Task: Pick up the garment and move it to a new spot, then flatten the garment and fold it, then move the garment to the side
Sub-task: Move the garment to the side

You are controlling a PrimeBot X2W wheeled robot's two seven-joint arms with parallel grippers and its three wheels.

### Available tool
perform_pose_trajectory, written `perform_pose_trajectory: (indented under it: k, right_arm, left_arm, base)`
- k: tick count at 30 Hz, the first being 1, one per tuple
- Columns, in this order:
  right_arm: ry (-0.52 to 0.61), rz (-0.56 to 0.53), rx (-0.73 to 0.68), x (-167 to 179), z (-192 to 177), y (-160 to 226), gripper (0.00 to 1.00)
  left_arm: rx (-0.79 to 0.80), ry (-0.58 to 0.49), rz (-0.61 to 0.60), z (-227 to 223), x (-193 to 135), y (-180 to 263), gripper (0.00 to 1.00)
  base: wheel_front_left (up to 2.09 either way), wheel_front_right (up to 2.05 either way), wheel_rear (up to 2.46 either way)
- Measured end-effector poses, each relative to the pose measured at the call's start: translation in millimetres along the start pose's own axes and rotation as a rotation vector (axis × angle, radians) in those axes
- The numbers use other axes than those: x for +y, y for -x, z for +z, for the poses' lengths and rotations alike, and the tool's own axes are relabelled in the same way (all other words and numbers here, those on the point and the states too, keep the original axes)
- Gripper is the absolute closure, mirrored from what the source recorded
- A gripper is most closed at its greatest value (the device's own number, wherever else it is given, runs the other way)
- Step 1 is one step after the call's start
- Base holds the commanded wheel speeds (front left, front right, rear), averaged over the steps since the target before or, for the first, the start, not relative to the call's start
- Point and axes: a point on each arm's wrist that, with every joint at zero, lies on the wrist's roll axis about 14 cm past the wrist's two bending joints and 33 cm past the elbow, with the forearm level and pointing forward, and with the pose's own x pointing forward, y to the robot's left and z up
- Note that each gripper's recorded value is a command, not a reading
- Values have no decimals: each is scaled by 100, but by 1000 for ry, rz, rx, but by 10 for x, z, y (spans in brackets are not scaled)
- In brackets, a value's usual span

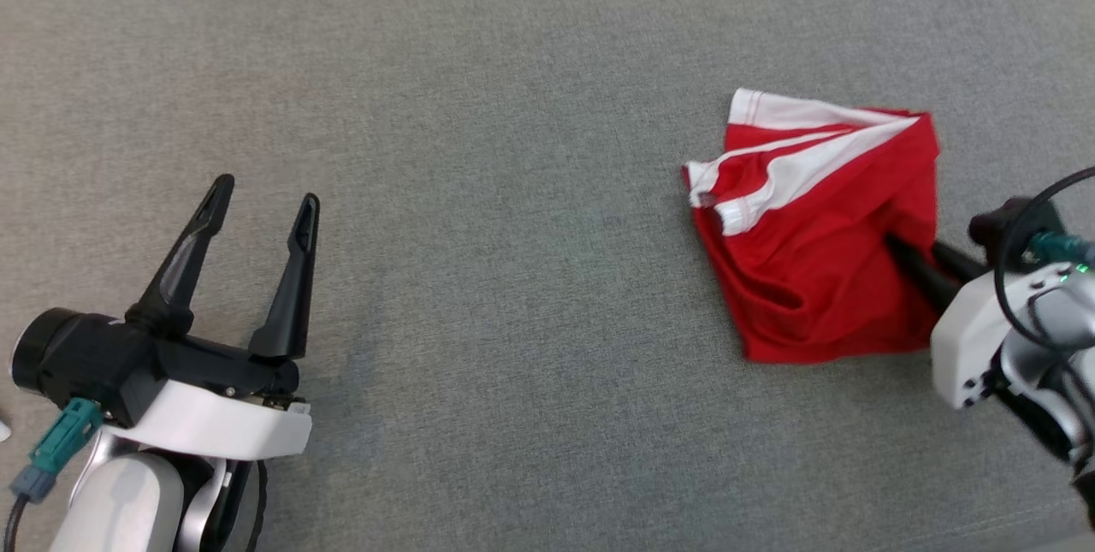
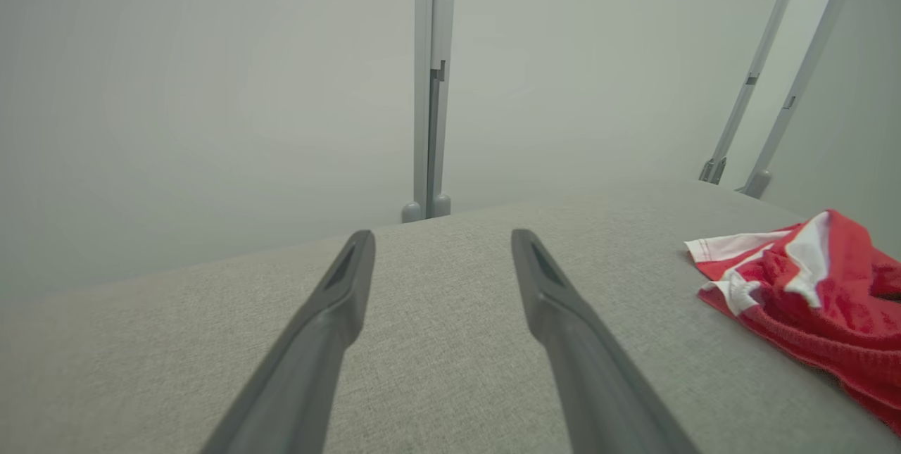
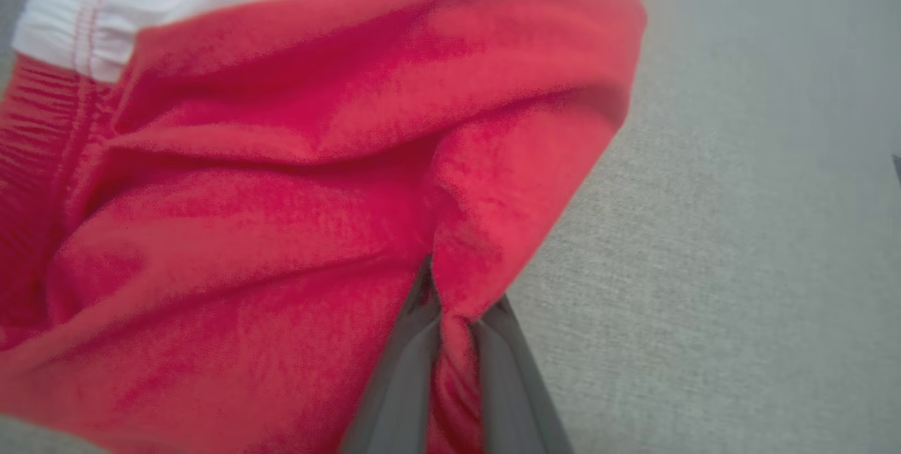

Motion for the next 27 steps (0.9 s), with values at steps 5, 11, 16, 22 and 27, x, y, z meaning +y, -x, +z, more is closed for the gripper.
perform_pose_trajectory:
  k: [5, 11, 16, 22, 27]
  right_arm:
    - [152, -133, 30, -675, 150, 41, 100]
    - [296, -257, 74, -1263, 316, 39, 100]
    - [333, -319, 118, -1547, 316, -23, 100]
    - [317, -365, 135, -1730, 251, -97, 100]
    - [311, -425, 128, -1903, 236, -74, 100]
  left_arm:
    - [27, 11, -52, -158, -68, -169, 0]
    - [50, 9, -93, -326, -81, -336, 0]
    - [78, 19, -107, -496, -61, -394, 0]
    - [103, 26, -103, -638, -15, -418, 0]
    - [98, 23, -102, -666, 16, -457, 0]
  base:
    - [0, 0, 0]
    - [0, 0, 0]
    - [0, 0, 0]
    - [0, 0, 0]
    - [0, 0, 0]
